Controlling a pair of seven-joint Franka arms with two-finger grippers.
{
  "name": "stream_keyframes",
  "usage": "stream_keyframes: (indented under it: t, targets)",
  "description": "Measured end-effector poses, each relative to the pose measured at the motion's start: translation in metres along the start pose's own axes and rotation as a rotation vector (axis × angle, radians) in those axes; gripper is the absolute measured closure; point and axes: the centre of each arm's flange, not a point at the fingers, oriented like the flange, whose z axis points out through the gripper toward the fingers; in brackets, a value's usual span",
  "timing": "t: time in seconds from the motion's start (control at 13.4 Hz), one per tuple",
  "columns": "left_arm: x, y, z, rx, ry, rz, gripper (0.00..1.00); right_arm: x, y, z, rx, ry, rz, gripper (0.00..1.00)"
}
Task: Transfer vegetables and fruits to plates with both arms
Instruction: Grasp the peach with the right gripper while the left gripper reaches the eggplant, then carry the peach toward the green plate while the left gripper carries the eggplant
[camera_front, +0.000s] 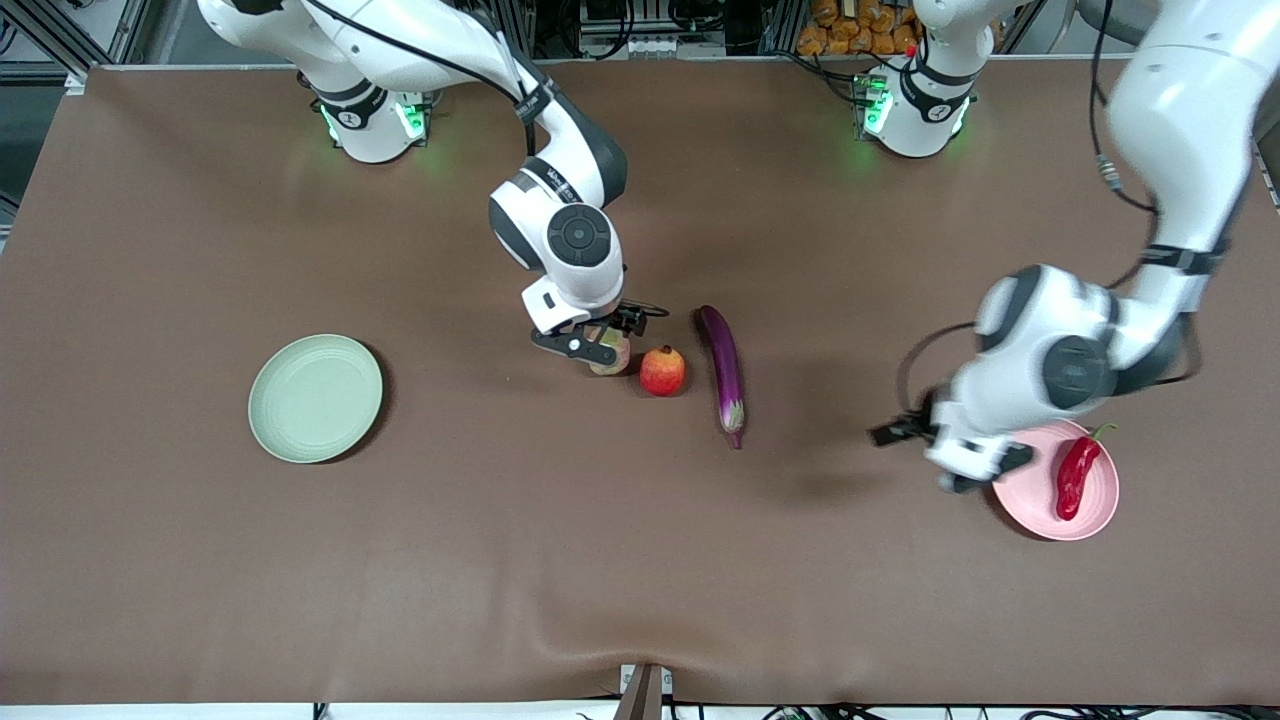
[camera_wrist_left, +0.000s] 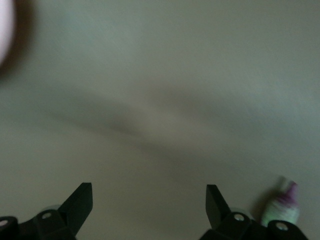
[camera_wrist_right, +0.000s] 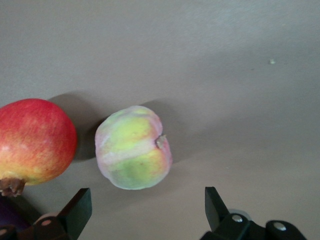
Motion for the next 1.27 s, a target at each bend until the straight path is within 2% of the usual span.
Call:
stream_keyframes:
  t: [0.22, 0.37, 0.52, 0.67, 0.75, 0.82, 0.9, 1.05, 1.2, 1.27]
  targets:
    - [-0.074, 0.075, 0.028, 0.03, 0.04, -0.107, 0.0, 0.001, -0.005, 0.01, 0.028, 0.016, 0.008, 0.0]
    - [-0.105, 0.102, 0.046, -0.037, 0.071, -0.131, 0.0, -0.003, -0.01, 0.018, 0.03, 0.031, -0.004, 0.0]
    - [-0.127, 0.106, 0.073, -0.124, 0.092, -0.091, 0.0, -0.002, -0.012, 0.022, 0.027, 0.072, 0.0, 0.0]
    - [-0.14, 0.103, 0.091, -0.132, 0.09, -0.053, 0.0, 0.002, -0.014, 0.026, 0.048, 0.098, 0.013, 0.0]
    - [-0.146, 0.105, 0.095, -0.131, 0.086, -0.042, 0.05, 0.003, -0.014, 0.029, 0.048, 0.101, 0.013, 0.05]
    - [-0.153, 0.109, 0.097, -0.13, 0.084, -0.029, 0.05, 0.003, -0.014, 0.031, 0.047, 0.101, 0.013, 0.18]
    - [-0.16, 0.113, 0.099, -0.125, 0.084, -0.015, 0.13, 0.003, -0.014, 0.03, 0.047, 0.102, 0.013, 0.31]
    - [-0.171, 0.117, 0.111, -0.099, 0.095, 0.016, 0.38, 0.004, -0.014, 0.029, 0.046, 0.104, 0.013, 0.32]
    - [-0.174, 0.118, 0.118, -0.085, 0.119, 0.046, 0.58, 0.009, -0.009, 0.027, 0.016, 0.098, 0.012, 0.32]
    - [-0.175, 0.119, 0.118, -0.082, 0.13, 0.061, 0.6, 0.017, -0.003, 0.02, -0.012, 0.09, 0.014, 0.32]
